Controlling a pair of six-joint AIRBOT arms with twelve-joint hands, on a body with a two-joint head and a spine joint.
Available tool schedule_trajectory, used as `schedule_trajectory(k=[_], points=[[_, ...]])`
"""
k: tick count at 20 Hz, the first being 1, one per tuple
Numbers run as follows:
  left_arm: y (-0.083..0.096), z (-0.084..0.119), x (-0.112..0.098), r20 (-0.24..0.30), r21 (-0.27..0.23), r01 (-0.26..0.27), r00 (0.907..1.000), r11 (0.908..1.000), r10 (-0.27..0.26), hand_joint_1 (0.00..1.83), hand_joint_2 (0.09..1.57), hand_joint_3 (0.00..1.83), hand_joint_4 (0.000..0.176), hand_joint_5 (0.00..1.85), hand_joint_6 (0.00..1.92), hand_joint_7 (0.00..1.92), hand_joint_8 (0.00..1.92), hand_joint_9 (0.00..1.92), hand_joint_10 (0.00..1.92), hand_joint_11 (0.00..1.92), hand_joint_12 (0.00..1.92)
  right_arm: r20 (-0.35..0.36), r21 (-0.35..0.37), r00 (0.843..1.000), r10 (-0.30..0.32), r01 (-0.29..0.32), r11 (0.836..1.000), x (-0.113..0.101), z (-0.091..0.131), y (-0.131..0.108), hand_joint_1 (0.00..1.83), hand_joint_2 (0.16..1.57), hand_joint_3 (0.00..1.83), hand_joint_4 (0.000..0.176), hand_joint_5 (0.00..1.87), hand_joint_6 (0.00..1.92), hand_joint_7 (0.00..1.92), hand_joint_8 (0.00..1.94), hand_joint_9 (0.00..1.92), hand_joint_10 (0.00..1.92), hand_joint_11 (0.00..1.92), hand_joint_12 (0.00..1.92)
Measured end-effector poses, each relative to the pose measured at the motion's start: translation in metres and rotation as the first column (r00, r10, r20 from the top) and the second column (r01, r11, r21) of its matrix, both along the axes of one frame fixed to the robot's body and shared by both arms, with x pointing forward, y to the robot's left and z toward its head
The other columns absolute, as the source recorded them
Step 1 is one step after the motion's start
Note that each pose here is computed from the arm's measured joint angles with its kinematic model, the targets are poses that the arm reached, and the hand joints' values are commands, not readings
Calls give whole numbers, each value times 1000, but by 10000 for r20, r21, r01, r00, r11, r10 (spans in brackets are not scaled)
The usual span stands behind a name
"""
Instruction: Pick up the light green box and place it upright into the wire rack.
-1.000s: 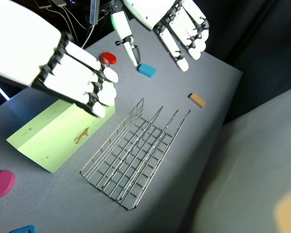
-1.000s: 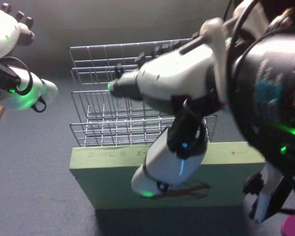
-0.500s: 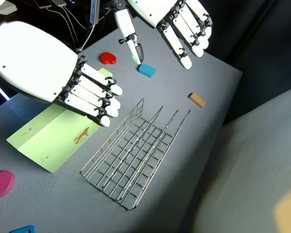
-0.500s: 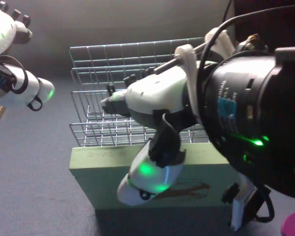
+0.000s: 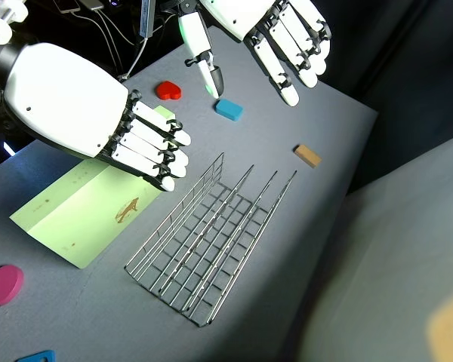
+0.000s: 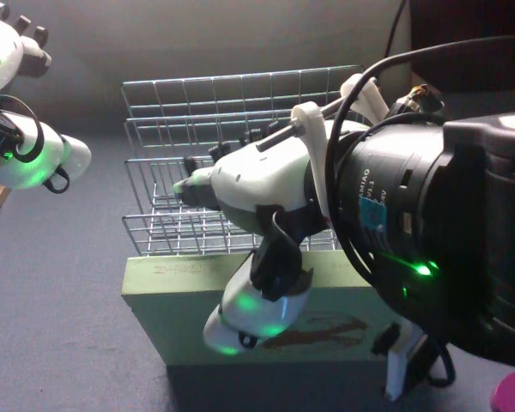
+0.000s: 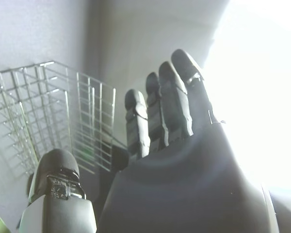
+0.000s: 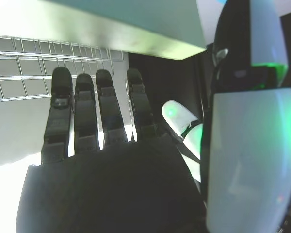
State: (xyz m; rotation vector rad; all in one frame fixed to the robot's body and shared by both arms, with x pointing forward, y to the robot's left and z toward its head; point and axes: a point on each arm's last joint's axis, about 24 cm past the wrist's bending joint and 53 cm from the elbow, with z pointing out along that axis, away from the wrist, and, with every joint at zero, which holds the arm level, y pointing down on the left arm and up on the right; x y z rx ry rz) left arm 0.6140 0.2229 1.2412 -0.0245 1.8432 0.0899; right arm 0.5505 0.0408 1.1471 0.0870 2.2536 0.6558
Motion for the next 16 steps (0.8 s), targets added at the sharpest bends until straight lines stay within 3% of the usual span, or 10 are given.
schedule_trajectory(k=[2, 3, 6, 7, 11, 12, 13, 14, 15, 16], points=[[0, 2, 0, 45, -31, -7, 10000, 10000, 8, 143, 1157, 0, 78, 292, 6, 236, 3, 224, 0, 0, 766, -103, -84, 9998, -165, 164, 9998, 6, -7, -4, 832, 938, 14, 23, 272, 28, 276, 21, 204, 26, 0, 831], [0, 2, 0, 50, -31, -20, 10000, 10000, 20, 142, 1159, 1, 79, 293, 5, 240, 4, 229, 2, 0, 768, -114, -119, 9998, -175, 174, 9998, 7, -10, -5, 864, 989, 10, 0, 397, 21, 391, 10, 319, 25, 0, 1032], [0, 1, 0, 32, -73, -48, 10000, 10000, 49, 141, 1160, 2, 78, 294, 5, 243, 4, 231, 3, 0, 770, -200, -217, 9996, -214, 209, 9995, 8, -16, -8, 898, 1020, 5, 0, 487, 14, 515, 7, 448, 26, 74, 1152], [1, 1, 0, 31, -112, -91, 10000, 9999, 91, 140, 1161, 2, 78, 294, 4, 243, 4, 232, 3, 0, 771, -180, -204, 9997, -189, 185, 9996, 8, -15, -7, 948, 1049, 4, 0, 623, 19, 700, 14, 625, 41, 255, 1178], [3, 1, 0, 23, -244, -221, 9998, 9995, 221, 140, 1161, 1, 78, 293, 3, 244, 4, 233, 3, 0, 774, -152, -227, 9997, -169, 166, 9996, 8, -15, -7, 1046, 1088, 2, 0, 831, 29, 943, 29, 884, 73, 475, 1207], [3, 1, 0, 21, -286, -244, 9997, 9993, 245, 140, 1161, 1, 78, 294, 3, 244, 3, 232, 2, 0, 774, -137, -233, 9998, -162, 158, 9996, 8, -15, -7, 1216, 1157, 0, 0, 823, 1020, 981, 1102, 982, 375, 680, 1332], [4, 1, -1, 19, -282, -255, 9997, 9993, 255, 140, 1161, 1, 78, 294, 3, 244, 3, 232, 2, 0, 774, -134, -236, 9998, -154, 151, 9996, 8, -15, -7, 1216, 1157, 0, 0, 823, 1020, 981, 1102, 982, 375, 680, 1332], [3, 1, -1, 16, -285, -240, 9997, 9993, 240, 140, 1161, 1, 78, 294, 3, 244, 3, 232, 2, 0, 774, -111, -293, 9999, -126, 122, 9995, 8, -15, -7, 1332, 1154, 9, 0, 837, 984, 913, 1158, 859, 1181, 746, 1383], [3, 1, -1, 6, -290, -248, 9997, 9993, 248, 140, 1161, 1, 78, 294, 3, 244, 3, 232, 2, 0, 774, -118, -291, 9998, -131, 128, 9995, 8, -15, -8, 1357, 1155, 0, 0, 853, 954, 886, 1166, 861, 1348, 801, 1444], [3, 0, -1, -20, -307, -250, 9997, 9992, 249, 138, 1161, 1, 78, 295, 3, 244, 3, 226, 0, 0, 774, -74, -306, 9999, -110, 108, 9995, 9, -14, -8, 1368, 1144, 0, 0, 870, 913, 917, 1121, 884, 1372, 842, 1505]])
